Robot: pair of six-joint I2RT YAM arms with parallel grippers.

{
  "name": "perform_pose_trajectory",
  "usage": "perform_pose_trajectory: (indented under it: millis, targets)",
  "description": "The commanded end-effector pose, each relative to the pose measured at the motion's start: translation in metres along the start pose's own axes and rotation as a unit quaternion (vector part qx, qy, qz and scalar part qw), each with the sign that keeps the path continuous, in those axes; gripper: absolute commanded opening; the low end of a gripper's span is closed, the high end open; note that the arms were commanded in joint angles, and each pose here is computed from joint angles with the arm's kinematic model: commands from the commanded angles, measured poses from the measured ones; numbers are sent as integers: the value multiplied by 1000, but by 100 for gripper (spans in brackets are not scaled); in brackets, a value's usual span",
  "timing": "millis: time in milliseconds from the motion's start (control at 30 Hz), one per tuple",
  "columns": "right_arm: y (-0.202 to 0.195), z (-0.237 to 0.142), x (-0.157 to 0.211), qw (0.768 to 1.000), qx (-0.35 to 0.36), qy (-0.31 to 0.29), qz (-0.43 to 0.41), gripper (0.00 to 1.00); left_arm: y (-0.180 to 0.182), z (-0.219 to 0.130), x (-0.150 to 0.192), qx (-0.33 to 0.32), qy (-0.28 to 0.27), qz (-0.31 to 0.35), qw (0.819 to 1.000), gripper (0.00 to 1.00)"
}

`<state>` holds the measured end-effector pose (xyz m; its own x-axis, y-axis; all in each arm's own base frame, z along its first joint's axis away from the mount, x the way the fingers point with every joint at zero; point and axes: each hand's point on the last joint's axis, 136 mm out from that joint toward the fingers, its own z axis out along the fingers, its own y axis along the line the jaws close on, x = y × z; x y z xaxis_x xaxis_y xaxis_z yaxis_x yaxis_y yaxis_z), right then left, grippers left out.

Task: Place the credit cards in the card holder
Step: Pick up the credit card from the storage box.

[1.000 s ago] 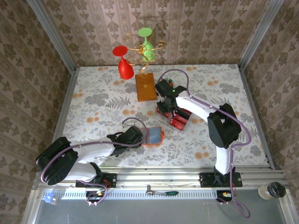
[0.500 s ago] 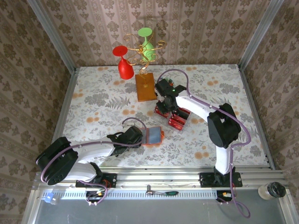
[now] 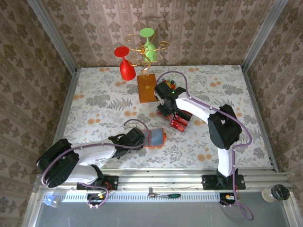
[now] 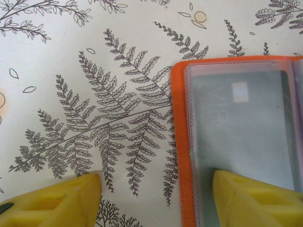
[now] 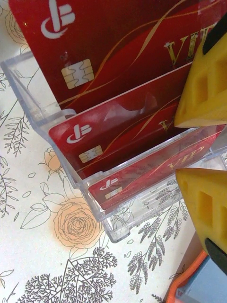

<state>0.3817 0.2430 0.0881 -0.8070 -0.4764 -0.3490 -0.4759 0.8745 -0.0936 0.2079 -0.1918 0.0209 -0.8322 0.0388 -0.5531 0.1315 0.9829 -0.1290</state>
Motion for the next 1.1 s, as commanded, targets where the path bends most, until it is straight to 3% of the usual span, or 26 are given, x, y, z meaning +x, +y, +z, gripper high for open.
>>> perform_pose_trajectory:
  millis: [0,167,300,633,1067]
  targets:
    - [4,4,3,1000,-1,14,-17,30,3,2,7,-8,9,3,1000,64]
    - [10,2,1,1000,-17,10,-15,26,3,2,6,-8,8,3,1000,64]
    - [14,-1,3,999,-32,9,-17,16,4,1,7,-8,8,3,1000,64]
    - [16,-21,-7,999,-41,-14,-34,0,5,1,8,-10,8,1,1000,64]
    - [41,-84,-19,992,-88,-85,-8,0,6,-3,5,-8,2,-3,1000,64]
